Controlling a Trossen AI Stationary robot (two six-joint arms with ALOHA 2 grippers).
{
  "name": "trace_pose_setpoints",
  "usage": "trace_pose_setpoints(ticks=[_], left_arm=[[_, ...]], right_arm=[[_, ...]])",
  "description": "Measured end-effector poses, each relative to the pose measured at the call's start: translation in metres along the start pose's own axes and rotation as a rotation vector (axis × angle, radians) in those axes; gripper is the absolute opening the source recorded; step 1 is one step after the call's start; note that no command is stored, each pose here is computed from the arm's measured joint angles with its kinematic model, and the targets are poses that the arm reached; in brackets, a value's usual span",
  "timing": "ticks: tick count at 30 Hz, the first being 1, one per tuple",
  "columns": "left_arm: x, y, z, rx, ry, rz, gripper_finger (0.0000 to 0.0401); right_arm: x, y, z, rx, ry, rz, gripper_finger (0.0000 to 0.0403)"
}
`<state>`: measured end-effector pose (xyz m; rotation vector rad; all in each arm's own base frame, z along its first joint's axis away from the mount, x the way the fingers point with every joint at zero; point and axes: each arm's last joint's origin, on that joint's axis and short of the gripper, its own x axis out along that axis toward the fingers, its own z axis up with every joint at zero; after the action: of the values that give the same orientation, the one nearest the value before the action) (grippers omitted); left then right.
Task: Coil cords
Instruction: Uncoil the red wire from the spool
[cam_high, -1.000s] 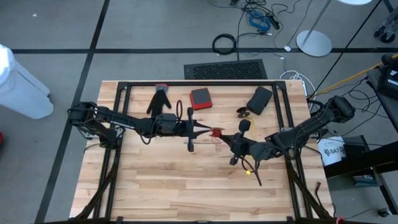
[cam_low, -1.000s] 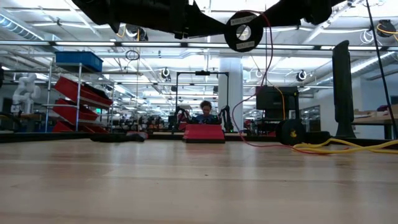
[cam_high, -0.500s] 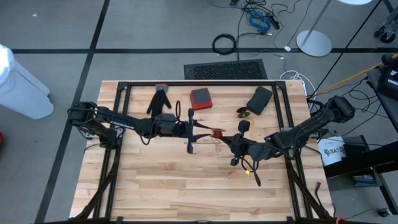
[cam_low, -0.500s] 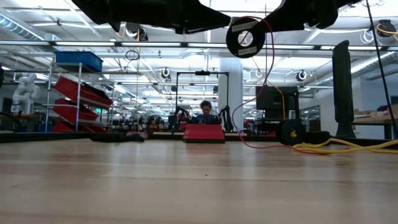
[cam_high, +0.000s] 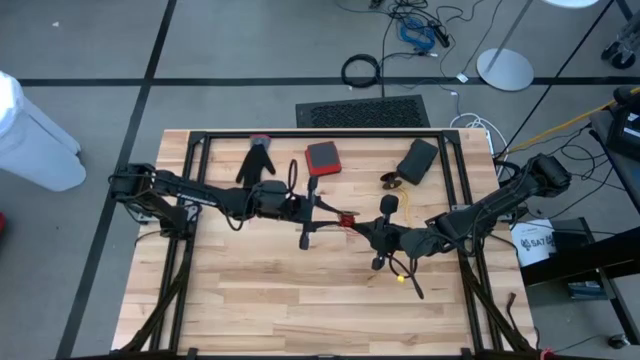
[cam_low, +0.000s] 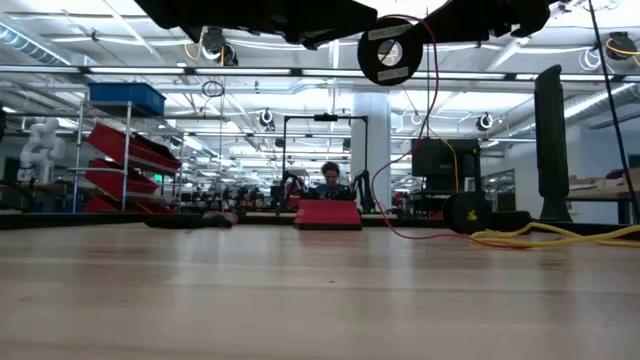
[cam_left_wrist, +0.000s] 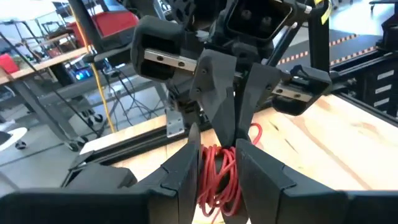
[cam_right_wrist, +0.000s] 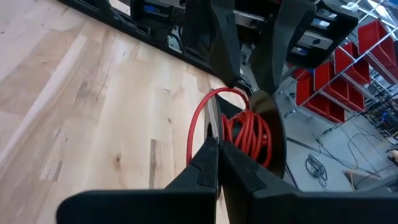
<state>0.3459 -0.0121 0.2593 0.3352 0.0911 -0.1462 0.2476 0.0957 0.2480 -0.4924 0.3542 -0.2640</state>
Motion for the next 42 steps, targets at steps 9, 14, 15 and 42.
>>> trace_pose_setpoints(ticks=[9, 14, 15, 42], left_arm=[[-0.001, 0.008, -0.003, -0.047, 0.010, 0.024, 0.0093], [-0.001, 0.012, -0.006, -0.055, 0.014, 0.016, 0.0063], [-0.001, 0.012, -0.006, -0.060, 0.012, 0.010, 0.0059], [0.000, 0.010, -0.009, -0.049, 0.044, -0.007, 0.0008]], right_arm=[[0.000, 0.000, 0.000, 0.003, -0.002, 0.000, 0.0000], [0.000, 0.000, 0.000, 0.003, -0.002, 0.000, 0.0000], [0.000, 0.000, 0.000, 0.003, -0.002, 0.000, 0.0000], [0.000, 0.001, 0.002, -0.015, -0.033, 0.047, 0.0000]])
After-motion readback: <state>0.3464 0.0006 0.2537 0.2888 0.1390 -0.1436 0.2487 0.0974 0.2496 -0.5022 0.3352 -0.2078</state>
